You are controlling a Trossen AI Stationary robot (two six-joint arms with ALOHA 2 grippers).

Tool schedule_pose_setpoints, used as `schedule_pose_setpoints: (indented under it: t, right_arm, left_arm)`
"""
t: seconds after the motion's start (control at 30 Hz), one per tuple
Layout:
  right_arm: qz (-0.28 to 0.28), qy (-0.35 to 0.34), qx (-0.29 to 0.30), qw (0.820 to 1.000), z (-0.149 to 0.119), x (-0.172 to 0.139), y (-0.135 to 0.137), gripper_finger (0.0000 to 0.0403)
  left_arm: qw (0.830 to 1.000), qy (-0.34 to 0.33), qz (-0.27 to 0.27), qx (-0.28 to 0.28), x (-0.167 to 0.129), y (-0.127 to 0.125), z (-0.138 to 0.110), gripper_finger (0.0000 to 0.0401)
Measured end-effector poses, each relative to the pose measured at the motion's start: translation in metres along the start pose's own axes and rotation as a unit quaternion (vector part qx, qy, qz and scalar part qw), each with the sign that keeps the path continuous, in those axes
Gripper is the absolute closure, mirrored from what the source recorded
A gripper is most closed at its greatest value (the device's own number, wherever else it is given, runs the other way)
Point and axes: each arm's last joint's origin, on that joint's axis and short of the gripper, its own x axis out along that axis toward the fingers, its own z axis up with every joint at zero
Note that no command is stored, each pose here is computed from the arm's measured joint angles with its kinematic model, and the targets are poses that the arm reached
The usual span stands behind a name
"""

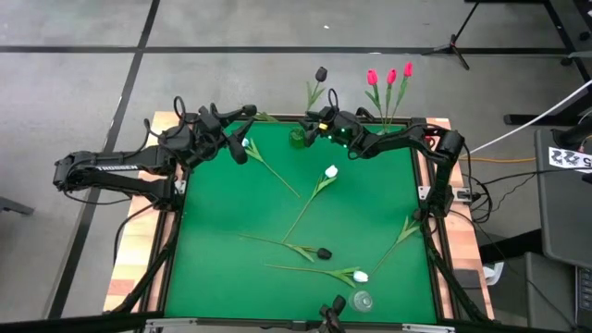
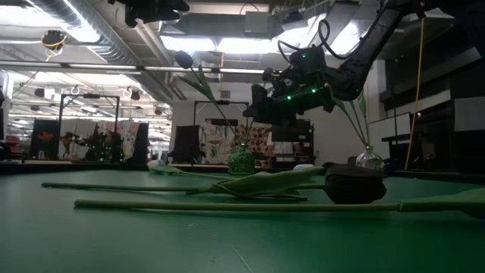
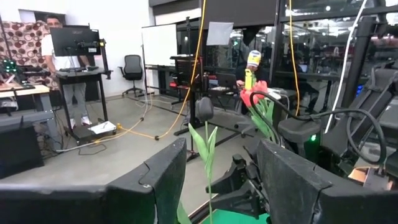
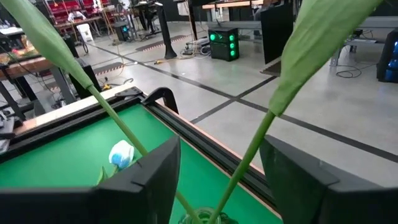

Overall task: Sort flowers into vase by color
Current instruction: Put the black tulip into the green vase

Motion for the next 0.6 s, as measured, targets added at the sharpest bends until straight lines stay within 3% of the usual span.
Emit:
schedule_pose_setpoints:
  t: [0.37,0.6]
  right_arm:
    - [0.0,0.055,-0.016,0.998,0.004,-0.007,0.0,0.0182]
    - [-0.003,0.099,-0.046,0.994,0.035,-0.033,0.004,0.0182]
  left_arm:
    - [0.998,0.044,-0.017,0.03,0.0,-0.001,-0.01,0.0207]
    - [0.972,0.127,-0.19,0.057,0.001,-0.016,-0.031,0.0207]
